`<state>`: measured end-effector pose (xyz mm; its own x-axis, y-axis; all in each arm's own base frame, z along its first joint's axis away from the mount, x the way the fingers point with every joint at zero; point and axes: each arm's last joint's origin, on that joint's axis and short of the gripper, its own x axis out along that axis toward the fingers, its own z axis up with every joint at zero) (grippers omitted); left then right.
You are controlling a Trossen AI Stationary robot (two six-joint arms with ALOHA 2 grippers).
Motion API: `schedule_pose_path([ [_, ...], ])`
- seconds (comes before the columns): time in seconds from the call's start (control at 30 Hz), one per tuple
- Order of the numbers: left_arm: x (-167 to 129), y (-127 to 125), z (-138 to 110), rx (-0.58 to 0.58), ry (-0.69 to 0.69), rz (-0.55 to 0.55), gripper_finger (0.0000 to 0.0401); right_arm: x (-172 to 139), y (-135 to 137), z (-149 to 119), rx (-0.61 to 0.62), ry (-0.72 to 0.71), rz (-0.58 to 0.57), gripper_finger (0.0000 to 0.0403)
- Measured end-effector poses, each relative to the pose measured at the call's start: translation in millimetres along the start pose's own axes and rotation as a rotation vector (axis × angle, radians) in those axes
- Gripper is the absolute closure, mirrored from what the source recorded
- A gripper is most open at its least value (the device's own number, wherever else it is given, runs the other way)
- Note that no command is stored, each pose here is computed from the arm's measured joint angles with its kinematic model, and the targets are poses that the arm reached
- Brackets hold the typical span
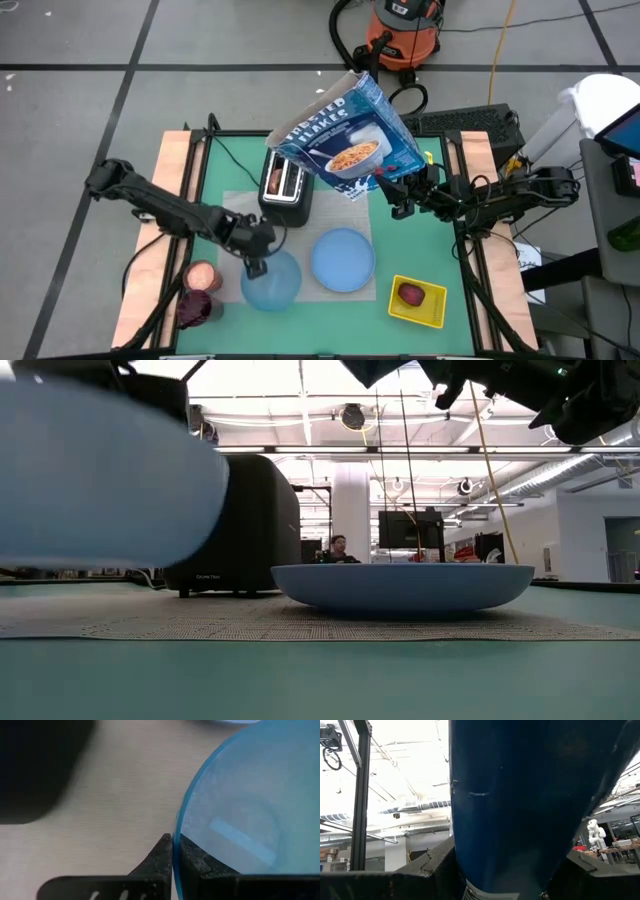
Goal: Arrange a breakfast setting
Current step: Pour the cereal into the blue bowl
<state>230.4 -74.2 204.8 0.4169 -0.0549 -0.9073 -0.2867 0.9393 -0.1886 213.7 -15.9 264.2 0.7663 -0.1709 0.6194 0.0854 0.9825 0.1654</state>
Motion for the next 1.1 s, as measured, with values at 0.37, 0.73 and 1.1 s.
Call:
schedule_pose_path([
  [0.37, -1, 28, 3, 0.004, 0.053, 0.178, 0.0376, 0, 0, 0, 0.008, 0.0, 0.001, 0.0181],
  [0.73, 0, 32, 7, -0.055, 0.049, 0.153, 0.034, 0, 0, 0, 0.008, 0.0, 0.001, 0.0181],
  [1.1, -2, 32, 7, -0.059, 0.078, 0.096, 0.0237, 0, 0, 0, 0.008, 0.001, 0.002, 0.0181],
])
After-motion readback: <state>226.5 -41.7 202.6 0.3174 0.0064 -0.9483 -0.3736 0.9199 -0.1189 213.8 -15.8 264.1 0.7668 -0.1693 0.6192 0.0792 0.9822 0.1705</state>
